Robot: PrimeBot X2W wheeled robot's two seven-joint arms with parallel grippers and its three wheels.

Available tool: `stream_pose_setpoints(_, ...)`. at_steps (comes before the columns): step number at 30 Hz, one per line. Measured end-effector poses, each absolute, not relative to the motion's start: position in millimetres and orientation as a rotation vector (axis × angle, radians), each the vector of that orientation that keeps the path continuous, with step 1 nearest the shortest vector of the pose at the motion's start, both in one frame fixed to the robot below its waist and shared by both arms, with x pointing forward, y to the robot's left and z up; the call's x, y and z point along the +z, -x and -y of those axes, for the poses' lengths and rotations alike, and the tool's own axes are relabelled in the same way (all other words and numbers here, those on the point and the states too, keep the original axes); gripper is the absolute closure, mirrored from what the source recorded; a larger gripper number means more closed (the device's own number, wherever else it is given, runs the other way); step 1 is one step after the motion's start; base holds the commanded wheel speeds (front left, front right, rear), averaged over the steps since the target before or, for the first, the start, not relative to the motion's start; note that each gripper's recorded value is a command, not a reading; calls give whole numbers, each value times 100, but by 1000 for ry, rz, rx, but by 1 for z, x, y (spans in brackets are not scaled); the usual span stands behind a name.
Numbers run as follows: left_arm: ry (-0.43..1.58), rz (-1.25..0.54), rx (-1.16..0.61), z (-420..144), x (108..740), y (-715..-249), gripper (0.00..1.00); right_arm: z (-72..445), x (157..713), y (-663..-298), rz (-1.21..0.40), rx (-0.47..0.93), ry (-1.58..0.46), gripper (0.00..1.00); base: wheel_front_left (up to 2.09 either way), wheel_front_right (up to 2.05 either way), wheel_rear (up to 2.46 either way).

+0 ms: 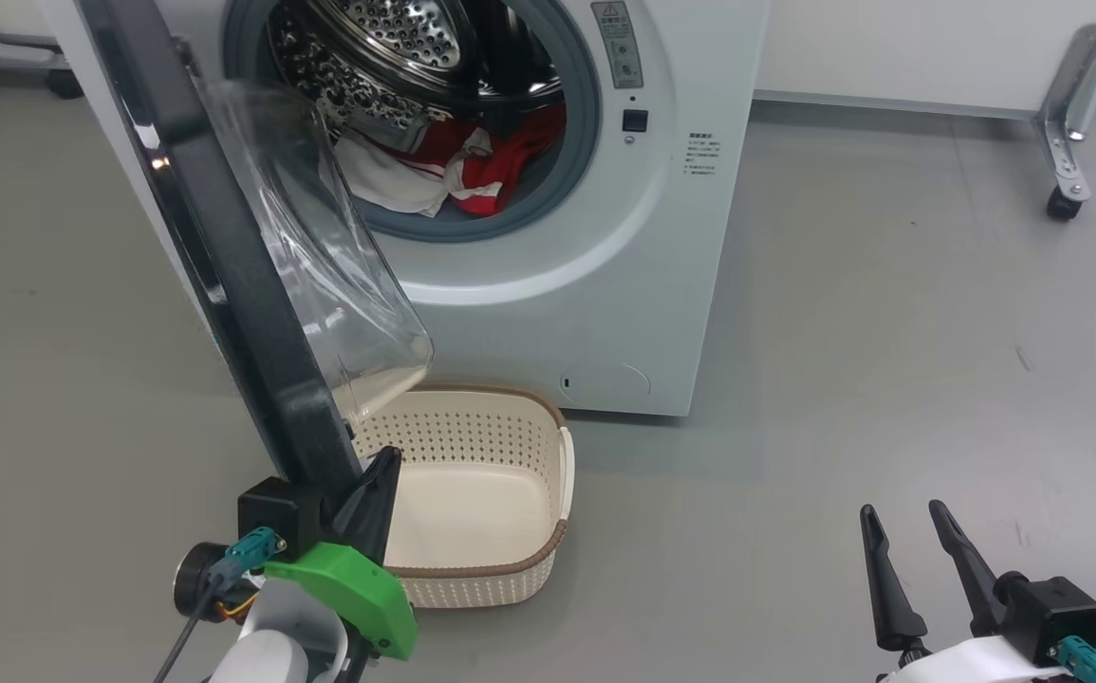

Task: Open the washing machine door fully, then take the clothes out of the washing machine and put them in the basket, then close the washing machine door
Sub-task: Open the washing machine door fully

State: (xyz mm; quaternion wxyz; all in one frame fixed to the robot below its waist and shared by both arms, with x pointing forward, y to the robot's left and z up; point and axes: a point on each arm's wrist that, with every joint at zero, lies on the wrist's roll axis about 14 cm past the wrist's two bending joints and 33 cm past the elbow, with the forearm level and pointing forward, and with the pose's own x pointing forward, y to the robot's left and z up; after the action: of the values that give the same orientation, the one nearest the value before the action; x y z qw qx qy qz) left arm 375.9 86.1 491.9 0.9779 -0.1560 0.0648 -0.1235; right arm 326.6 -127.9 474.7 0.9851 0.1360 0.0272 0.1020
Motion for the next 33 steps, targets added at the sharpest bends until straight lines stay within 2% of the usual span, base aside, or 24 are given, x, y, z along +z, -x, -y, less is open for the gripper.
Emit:
stream_pose_setpoints(15,352,-77,-53,-148,495,-368,100,87,473,-339,-80,334,-276,0,0,0,0)
stream_pose_setpoints(21,376,-61,78,-185,490,-365,100,72,466,-340,-106,385,-268,0,0,0,0)
stream_pose_setpoints(33,383,-74,289,-255,471,-362,100,66,445,-348,-172,404,-267,0,0,0,0)
